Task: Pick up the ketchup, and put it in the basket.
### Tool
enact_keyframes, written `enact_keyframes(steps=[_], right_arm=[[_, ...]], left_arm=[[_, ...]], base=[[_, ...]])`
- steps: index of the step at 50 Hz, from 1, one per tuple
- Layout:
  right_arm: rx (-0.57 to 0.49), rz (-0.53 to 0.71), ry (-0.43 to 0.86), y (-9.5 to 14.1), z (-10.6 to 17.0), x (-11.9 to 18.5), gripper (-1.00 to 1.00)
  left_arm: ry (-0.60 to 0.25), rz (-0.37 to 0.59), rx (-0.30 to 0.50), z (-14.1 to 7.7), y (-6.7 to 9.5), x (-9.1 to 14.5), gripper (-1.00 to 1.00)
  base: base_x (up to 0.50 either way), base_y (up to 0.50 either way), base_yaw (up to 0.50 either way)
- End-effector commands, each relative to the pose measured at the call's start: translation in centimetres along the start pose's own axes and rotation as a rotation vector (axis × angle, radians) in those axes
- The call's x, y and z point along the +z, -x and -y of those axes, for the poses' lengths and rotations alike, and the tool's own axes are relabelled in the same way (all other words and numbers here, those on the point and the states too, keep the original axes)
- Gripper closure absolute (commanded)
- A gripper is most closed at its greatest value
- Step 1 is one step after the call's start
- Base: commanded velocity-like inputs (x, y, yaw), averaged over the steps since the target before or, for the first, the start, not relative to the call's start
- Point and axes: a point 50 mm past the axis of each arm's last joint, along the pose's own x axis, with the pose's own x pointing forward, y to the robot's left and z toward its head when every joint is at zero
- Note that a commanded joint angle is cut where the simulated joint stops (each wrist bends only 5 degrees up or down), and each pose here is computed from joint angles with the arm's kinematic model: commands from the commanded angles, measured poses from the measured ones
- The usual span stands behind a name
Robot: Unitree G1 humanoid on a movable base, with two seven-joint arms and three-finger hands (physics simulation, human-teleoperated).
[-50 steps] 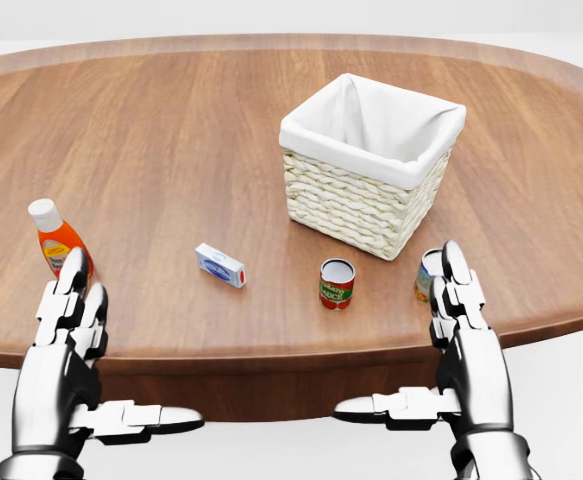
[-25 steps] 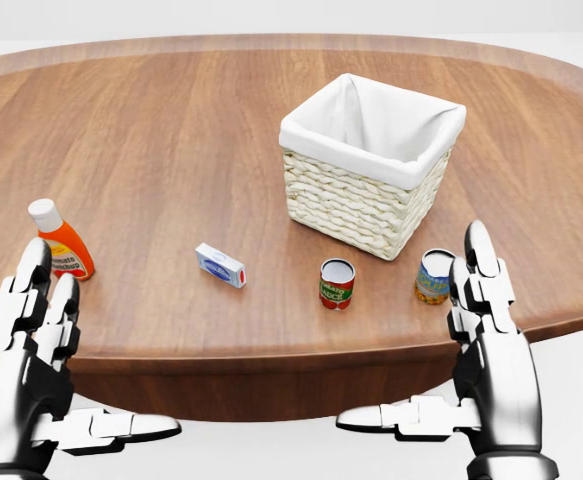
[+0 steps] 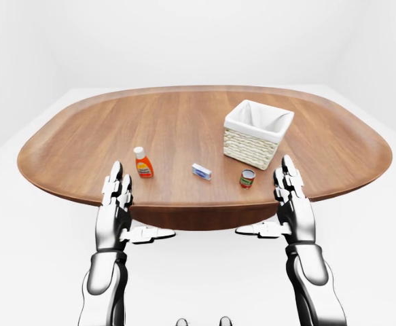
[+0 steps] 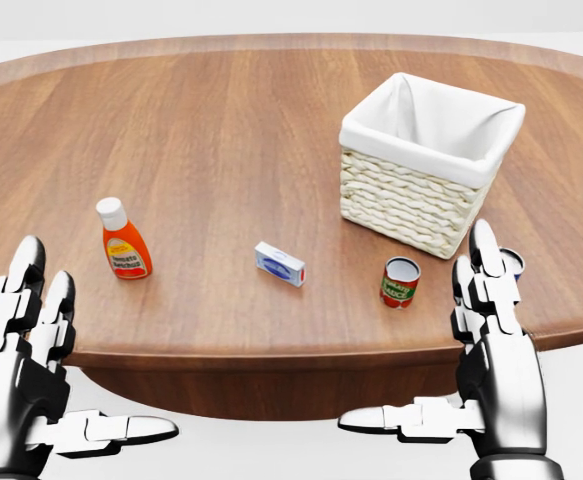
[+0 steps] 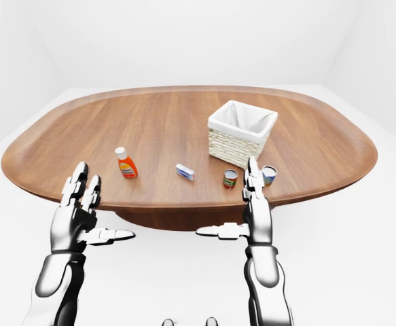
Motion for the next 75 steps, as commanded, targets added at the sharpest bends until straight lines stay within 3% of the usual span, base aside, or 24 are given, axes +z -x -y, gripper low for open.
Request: enact_keyframes(steps=[1, 11, 20, 68, 75], right_arm=[[0.000, -0.003, -0.001, 0.0, -0.1, -0.1, -1.00], [-0.020, -0.022, 0.045, -0.4, -0.2, -0.7, -1.00], [-0.020, 0.019, 0.001, -0.2, 0.0, 0.4, -1.00], [-0.030, 0.030, -0.017, -0.1, 0.1, 0.7, -1.00], [-0.042, 0.026, -0.021, -0.2, 0.2, 0.6, -1.00]], left_arm=[[-0.003, 0.004, -0.001, 0.0, 0.1, 0.1, -1.00], [0.001, 0.007, 0.007, -0.2, -0.1, 0.1, -1.00], [0.026, 0.027, 0.017, -0.4, -0.2, 0.6, -1.00], [0.036, 0.049, 0.039, -0.9, -0.2, 1.1, -1.00], [0.029, 0.048, 0.032, -0.8, -0.2, 1.1, -1.00]], base=[[0.00, 0.50, 0.00], [0.00, 0.25, 0.00], [0.00, 0.00, 0.00], [0.50, 0.00, 0.00], [0.00, 0.00, 0.00]])
